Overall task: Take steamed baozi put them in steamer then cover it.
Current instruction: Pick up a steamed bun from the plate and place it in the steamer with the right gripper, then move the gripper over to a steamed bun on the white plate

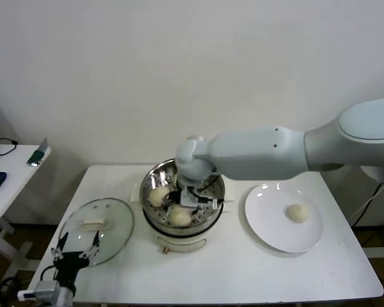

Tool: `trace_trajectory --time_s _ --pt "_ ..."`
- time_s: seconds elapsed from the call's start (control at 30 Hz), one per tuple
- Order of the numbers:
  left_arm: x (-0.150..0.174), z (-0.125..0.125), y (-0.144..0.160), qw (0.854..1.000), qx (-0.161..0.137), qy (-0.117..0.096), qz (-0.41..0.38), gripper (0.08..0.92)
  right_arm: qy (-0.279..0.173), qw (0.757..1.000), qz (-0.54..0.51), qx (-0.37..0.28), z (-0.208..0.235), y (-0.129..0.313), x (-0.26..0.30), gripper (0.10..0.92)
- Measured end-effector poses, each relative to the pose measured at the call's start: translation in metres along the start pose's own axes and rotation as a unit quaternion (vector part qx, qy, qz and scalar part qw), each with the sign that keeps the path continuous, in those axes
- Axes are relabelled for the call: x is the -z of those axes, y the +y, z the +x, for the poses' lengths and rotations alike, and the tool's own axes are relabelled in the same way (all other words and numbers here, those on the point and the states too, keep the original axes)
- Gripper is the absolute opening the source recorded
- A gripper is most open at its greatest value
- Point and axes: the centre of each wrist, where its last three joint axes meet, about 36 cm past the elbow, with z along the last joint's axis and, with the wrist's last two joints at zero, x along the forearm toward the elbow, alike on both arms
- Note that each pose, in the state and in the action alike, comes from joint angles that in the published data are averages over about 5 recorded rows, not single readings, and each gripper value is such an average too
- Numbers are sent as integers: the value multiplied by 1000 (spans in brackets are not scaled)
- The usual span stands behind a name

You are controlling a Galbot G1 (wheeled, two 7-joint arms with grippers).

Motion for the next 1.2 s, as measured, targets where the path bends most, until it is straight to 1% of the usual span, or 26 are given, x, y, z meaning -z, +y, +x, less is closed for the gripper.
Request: trace_trajectory --time_s 0.17,0.3,0.43,0.6,0.73,0.93,1.03,1.2 --pt "0 0 -1 1000 -1 0 -1 823 19 998 -57 8 38 16 -32 823" --pt "-1 -1 -1 1000 -2 1 0 823 31 987 -155 18 77 51 -67 823" --pt "-2 -1 -2 1000 -3 2 0 823 40 961 -275 19 111 106 -98 823" --pt "-1 -3 -2 1000 -4 0 -1 823 47 912 -406 18 132 188 -118 823" --pt "-1 -3 -1 1000 -4 0 -1 823 49 869 -492 20 129 253 -120 823" --pt "-2 -2 1 1000 -1 3 -1 823 53 811 -581 33 100 336 -112 823" --pt "-3 -2 1 1000 1 5 -1 823 56 790 -609 42 81 365 -107 823" --pt "-5 0 1 1000 3 8 -1 823 57 765 -639 55 47 398 -99 823"
